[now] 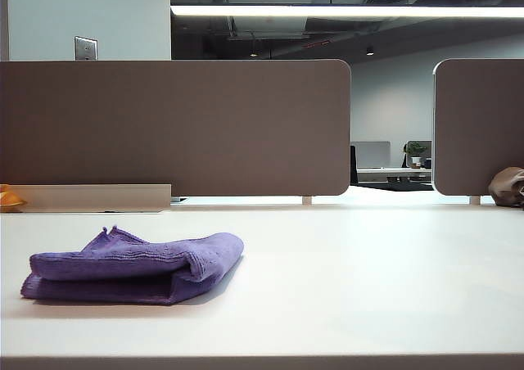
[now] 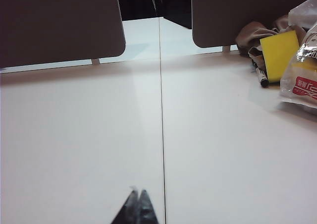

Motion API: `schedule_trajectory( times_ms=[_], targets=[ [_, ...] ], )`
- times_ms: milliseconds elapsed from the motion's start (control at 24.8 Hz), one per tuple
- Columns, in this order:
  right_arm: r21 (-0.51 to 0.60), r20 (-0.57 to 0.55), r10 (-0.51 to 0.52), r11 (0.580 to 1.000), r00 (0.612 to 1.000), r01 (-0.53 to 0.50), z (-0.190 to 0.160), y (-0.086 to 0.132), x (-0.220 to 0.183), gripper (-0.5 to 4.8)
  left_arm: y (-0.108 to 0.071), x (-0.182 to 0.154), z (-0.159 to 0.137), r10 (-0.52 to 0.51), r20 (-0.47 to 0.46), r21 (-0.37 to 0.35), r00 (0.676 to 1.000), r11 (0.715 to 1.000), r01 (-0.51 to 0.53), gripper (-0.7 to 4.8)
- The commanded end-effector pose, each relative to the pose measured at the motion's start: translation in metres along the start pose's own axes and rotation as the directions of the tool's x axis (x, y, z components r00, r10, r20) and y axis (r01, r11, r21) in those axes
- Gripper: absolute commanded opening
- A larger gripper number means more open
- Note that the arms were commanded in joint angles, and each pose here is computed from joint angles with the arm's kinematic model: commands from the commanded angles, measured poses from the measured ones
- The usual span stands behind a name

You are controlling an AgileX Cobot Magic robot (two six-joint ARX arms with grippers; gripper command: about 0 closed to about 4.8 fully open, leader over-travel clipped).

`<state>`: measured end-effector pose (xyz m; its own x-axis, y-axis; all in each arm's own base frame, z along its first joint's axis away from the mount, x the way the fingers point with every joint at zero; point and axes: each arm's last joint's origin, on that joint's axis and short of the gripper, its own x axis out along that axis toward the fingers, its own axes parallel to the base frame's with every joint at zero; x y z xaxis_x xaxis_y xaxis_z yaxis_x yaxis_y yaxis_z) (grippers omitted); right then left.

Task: Fold the bottom of the cloth upward, then fold it vertically to form a square shape.

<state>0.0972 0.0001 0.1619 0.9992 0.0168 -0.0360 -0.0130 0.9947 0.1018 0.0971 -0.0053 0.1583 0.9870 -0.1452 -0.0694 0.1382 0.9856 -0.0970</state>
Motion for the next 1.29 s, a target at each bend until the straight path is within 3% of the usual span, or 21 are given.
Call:
schedule_trajectory(
  times_ms=[40, 1290],
  targets=[
    [0.003, 0.006, 0.001, 1.0, 1.0, -0.001, -0.001, -0.0001, 0.0005, 0.04, 0.0006, -0.0003, 0.0065, 0.035, 0.066, 0.143, 0.997, 0.989, -0.044, -0.02],
    [0.003, 0.006, 0.001, 1.0, 1.0, -0.001, -0.001, -0.0001, 0.0005, 0.04, 0.0006, -0.0003, 0.0062, 0.035, 0.062, 0.156, 0.997, 0.987, -0.044, -0.02]
  ],
)
